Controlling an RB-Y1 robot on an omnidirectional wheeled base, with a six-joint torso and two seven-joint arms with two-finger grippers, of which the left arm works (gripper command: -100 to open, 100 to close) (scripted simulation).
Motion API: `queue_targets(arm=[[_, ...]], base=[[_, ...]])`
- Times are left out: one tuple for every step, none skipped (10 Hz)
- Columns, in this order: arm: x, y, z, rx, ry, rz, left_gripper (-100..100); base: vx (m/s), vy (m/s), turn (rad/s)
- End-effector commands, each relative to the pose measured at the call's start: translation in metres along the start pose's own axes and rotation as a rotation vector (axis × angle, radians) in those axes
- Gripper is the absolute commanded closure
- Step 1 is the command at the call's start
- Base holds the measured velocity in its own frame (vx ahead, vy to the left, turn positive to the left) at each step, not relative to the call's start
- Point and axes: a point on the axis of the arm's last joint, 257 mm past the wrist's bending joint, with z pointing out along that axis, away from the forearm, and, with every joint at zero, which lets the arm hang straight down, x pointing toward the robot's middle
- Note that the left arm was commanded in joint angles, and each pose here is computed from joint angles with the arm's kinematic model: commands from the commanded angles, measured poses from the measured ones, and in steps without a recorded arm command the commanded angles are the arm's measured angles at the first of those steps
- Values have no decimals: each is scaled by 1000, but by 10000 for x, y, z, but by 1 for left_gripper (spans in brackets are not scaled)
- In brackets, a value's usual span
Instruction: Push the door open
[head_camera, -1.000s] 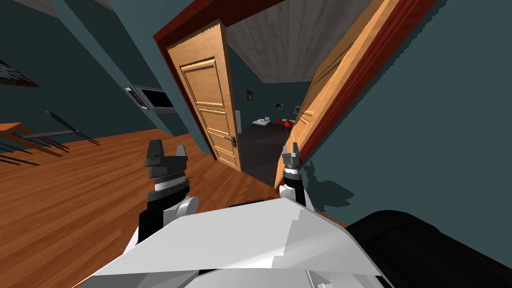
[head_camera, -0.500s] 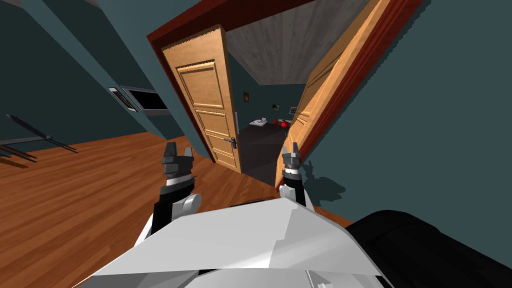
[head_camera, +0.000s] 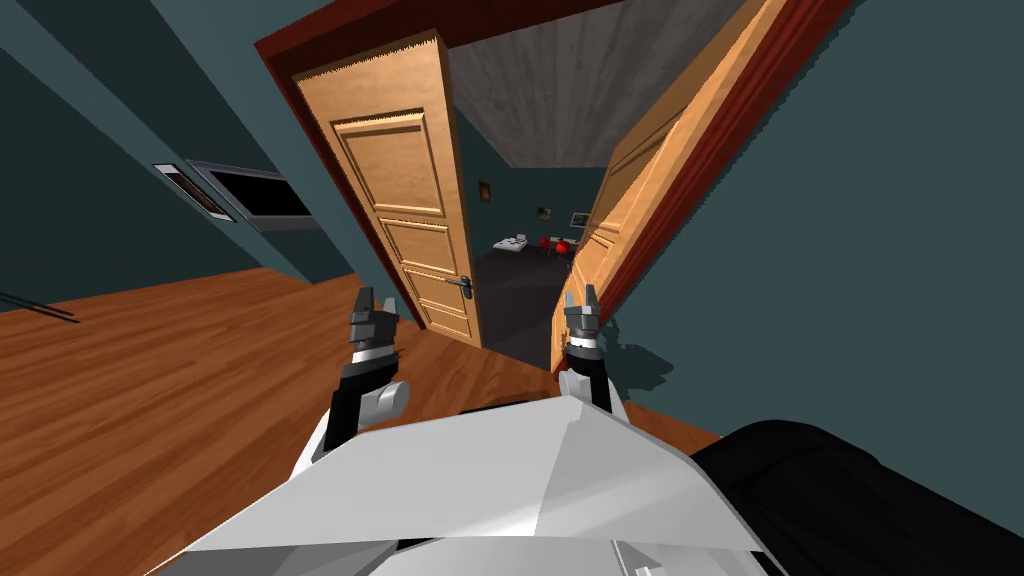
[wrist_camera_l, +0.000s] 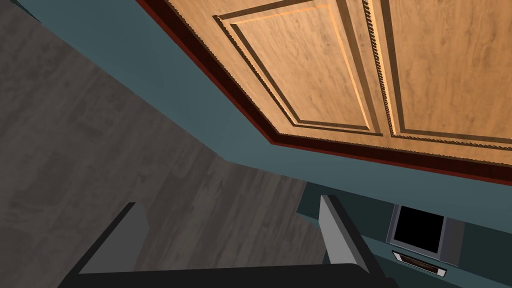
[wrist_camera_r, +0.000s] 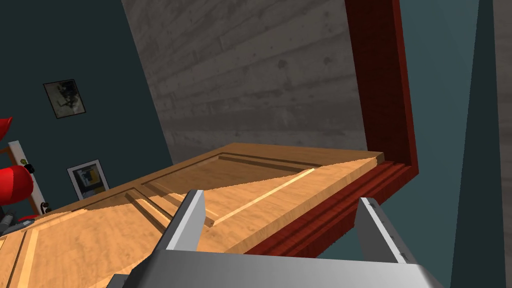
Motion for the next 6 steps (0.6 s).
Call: queue_targets(arm=[[13,144,21,-23,7,0,-100],[30,242,28,-39,11,0,-100],[47,342,35,-55,15,0,-100],[65,441,41,-71,19,-1,-100],[82,539,46,-88,23,-1,-100],[99,641,51,-105,26,-1,-100]], base=[[34,95,-130],[45,107,-143],[40,112,-144],[43,108,-132],[36,109,-133],[39,104,-141]])
